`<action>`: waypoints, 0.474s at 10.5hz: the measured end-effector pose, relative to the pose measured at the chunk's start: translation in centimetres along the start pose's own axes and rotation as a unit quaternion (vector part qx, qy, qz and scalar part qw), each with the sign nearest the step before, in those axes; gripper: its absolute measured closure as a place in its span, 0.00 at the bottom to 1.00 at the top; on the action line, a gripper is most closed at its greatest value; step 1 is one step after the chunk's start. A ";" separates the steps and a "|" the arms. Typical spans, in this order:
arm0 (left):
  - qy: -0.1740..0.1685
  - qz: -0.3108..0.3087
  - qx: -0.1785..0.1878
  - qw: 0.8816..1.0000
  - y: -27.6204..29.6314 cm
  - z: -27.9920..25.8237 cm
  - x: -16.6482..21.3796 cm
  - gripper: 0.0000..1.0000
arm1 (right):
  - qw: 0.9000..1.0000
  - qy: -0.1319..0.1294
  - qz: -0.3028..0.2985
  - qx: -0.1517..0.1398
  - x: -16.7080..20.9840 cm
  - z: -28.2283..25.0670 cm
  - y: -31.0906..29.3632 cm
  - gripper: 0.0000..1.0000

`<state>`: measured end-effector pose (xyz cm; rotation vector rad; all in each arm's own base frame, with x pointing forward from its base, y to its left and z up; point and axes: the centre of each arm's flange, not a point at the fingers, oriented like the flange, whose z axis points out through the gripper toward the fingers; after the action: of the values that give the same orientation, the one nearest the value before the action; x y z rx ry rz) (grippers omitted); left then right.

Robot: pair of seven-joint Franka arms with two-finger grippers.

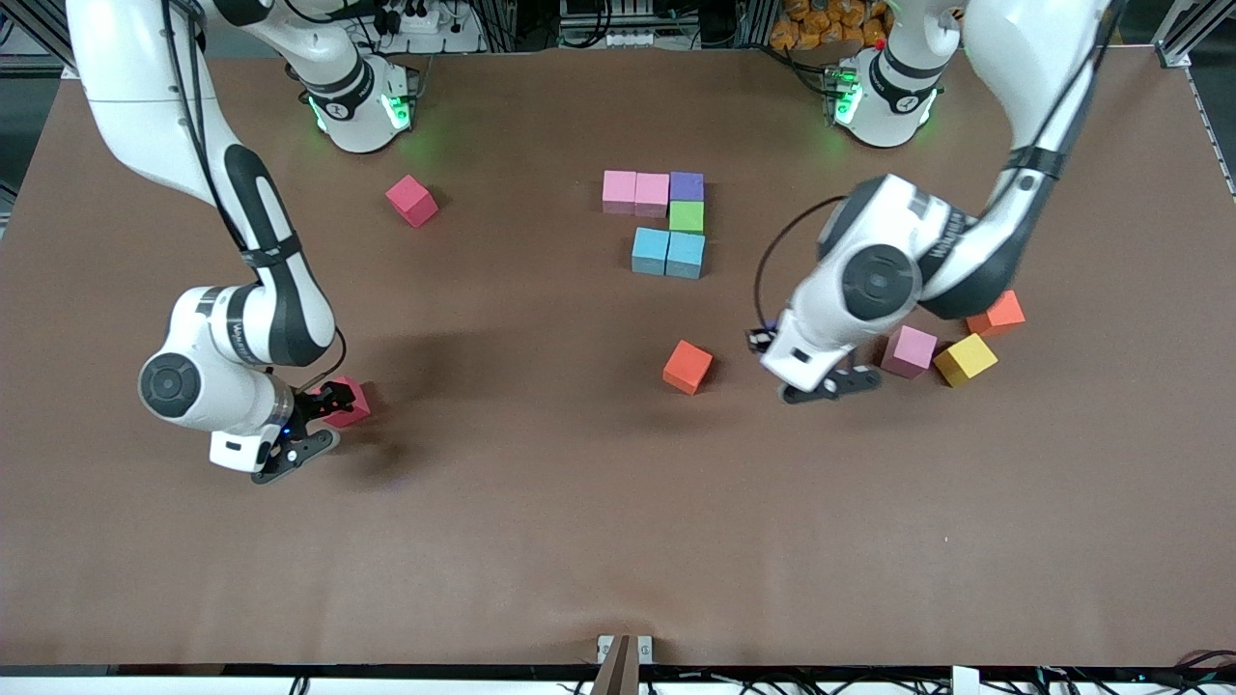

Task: Form number 2 with 11 blocks
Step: 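Reach the right gripper to the pink cube while the left gripper lifts purple, then grasp the pink cube with the right gripper while the left gripper lowers purple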

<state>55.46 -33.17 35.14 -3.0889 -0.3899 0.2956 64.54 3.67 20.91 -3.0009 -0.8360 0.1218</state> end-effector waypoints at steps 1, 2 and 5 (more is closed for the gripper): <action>-0.002 -0.028 0.006 1.000 2.5 0.7 -2.7 0.44 | 1.000 0.001 -0.001 -0.001 -0.3 0.7 -0.3 0.00; -0.002 -0.059 0.012 0.998 5.1 1.4 -5.7 0.44 | 1.000 0.001 -0.001 -0.001 -0.4 0.9 -0.4 0.00; 0.006 -0.166 0.009 0.986 10.6 3.1 -12.8 0.44 | 1.000 0.004 -0.002 0.002 -0.4 -1.2 -0.6 0.00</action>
<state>45.35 -46.67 34.08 -2.9373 -0.8799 0.2691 64.03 3.98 22.14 -2.9945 -0.8401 0.1104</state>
